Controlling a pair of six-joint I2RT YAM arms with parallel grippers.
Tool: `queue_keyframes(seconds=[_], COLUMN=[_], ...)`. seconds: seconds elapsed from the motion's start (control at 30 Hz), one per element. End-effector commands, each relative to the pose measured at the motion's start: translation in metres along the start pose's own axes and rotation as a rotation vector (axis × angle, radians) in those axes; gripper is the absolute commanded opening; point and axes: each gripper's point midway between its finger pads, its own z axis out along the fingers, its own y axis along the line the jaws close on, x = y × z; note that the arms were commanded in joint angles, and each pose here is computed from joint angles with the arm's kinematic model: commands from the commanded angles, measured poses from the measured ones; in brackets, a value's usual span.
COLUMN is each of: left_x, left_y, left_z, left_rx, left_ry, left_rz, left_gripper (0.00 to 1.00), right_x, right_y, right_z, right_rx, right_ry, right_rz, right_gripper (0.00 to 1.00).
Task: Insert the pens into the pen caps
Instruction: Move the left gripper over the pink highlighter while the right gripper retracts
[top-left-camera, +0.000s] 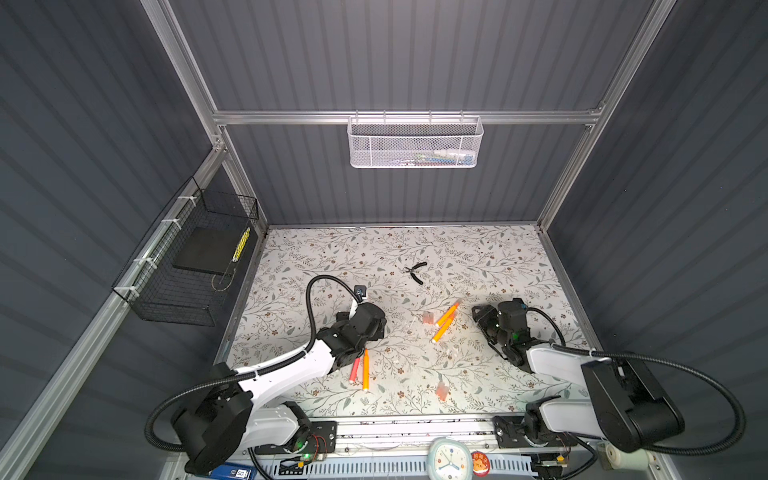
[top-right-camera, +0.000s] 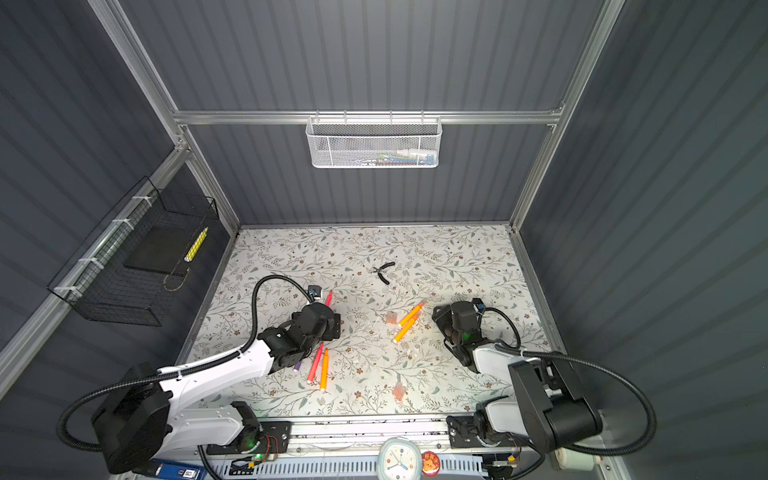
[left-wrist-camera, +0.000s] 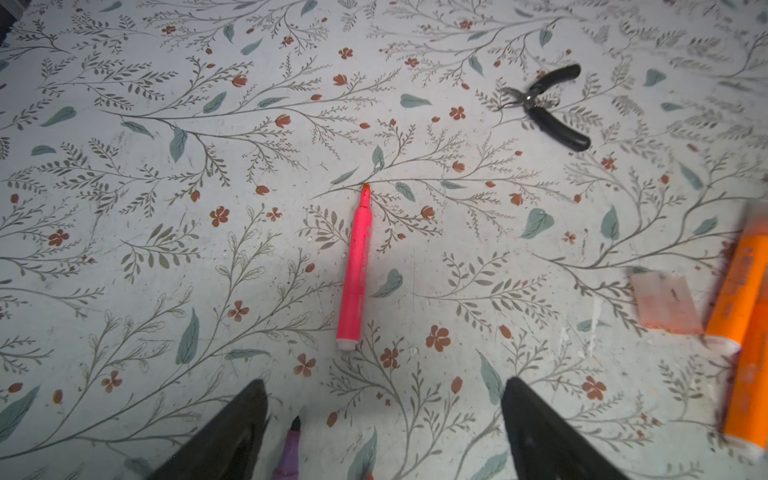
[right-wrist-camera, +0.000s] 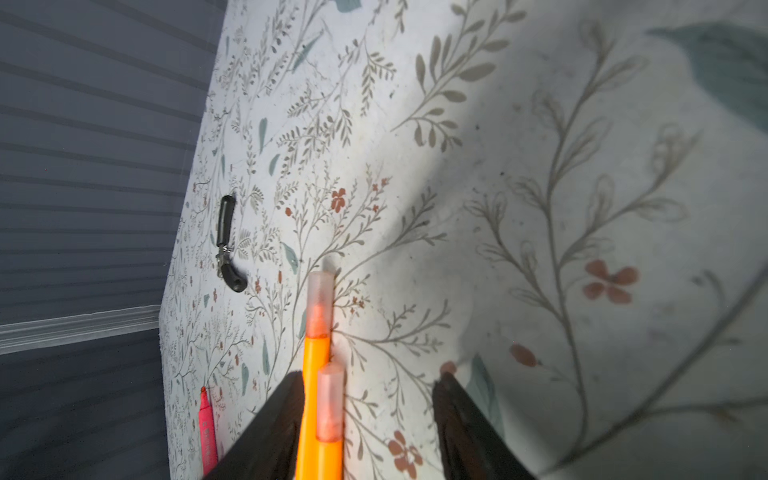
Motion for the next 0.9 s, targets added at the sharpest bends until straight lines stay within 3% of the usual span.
queue_keyframes(seconds=[0.0, 0.2, 0.37, 0.53, 0.87], left_x=[0.004, 0.017, 0.024, 0.027, 0.034], left_y=[0.01, 0.01, 0.006, 0.007, 0.007], left_z=[0.023, 0.05, 0.064, 0.072, 0.083], left_rx=[-0.037, -0.079, -0.095, -0.12, -0.123], left_ry=[0.086, 0.18, 0.242, 0.266, 0.312], left_rz=[-0.039, -0.004, 0.033, 0.053, 0.046], left_gripper=[0.78, 0.71, 0.63, 0.57, 0.58], right_x=[-0.013, -0.039, -0.069, -0.087, -0.086], right_y=[-0.004, 0.014, 0.011, -0.013, -0.014], right_z=[-0.026, -0.074, -0.104, -0.106, -0.096], right_rx=[0.042, 0.018, 0.111, 0.25, 0.257], right_ry=[-0.062, -0.184, -0.333, -0.401, -0.369], right_rz=[-0.063, -0.218, -0.39, -0.431, -0.433], right_gripper=[0.57, 0.68, 0.8, 0.8, 0.76])
